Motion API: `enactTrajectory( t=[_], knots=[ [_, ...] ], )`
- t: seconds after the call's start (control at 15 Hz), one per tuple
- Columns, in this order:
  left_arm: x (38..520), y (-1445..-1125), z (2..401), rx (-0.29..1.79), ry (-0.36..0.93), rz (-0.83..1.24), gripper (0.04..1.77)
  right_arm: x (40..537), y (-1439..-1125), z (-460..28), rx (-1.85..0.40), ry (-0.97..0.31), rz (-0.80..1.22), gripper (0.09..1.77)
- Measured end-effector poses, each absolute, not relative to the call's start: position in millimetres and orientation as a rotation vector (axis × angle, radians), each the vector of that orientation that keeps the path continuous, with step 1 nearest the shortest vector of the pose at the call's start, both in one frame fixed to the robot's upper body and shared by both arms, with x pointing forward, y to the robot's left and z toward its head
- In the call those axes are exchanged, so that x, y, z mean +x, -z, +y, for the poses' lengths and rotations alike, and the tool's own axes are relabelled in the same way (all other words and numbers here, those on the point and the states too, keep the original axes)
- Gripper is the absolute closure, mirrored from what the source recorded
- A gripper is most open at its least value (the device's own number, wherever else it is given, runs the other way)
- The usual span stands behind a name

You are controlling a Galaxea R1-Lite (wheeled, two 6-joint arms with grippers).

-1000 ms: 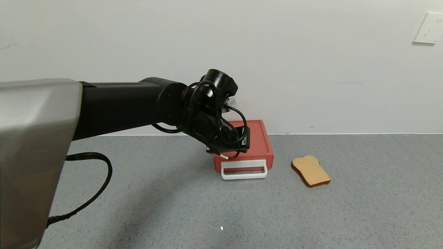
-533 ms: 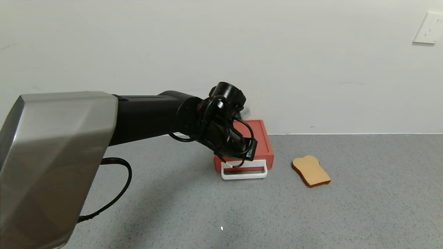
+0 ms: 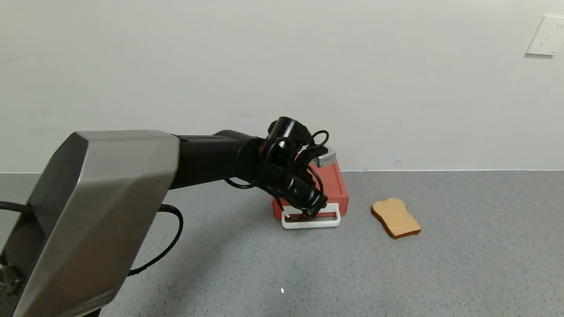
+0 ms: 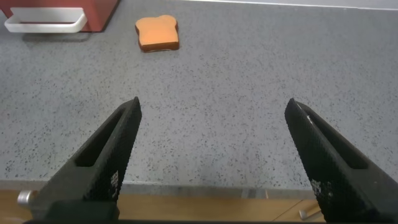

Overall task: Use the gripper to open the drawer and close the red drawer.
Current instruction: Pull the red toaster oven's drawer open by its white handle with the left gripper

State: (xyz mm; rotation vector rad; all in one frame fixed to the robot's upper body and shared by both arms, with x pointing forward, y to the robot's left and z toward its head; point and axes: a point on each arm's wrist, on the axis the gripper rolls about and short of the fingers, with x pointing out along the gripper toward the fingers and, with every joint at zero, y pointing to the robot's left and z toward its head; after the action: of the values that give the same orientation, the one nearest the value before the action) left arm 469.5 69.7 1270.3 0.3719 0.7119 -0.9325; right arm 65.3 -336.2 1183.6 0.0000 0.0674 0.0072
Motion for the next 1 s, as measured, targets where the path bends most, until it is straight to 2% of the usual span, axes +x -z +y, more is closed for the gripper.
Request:
enactTrajectory(
  t=[0.27,0.6,1.0],
  knots=[
    [478,-1256,67,0.460,1.015,0.651,1.70,65,-1184,-336,0.000,-0.007,0.067,0.16],
    [488,-1234,45,0.478,1.047,0.546,1.70,65,-1184,-336,0.000,-0.007,0.067,0.16],
    [491,-1219,43,0.483,1.062,0.570,1.70,65,-1184,-336,-0.001,-0.007,0.067,0.16]
  ],
)
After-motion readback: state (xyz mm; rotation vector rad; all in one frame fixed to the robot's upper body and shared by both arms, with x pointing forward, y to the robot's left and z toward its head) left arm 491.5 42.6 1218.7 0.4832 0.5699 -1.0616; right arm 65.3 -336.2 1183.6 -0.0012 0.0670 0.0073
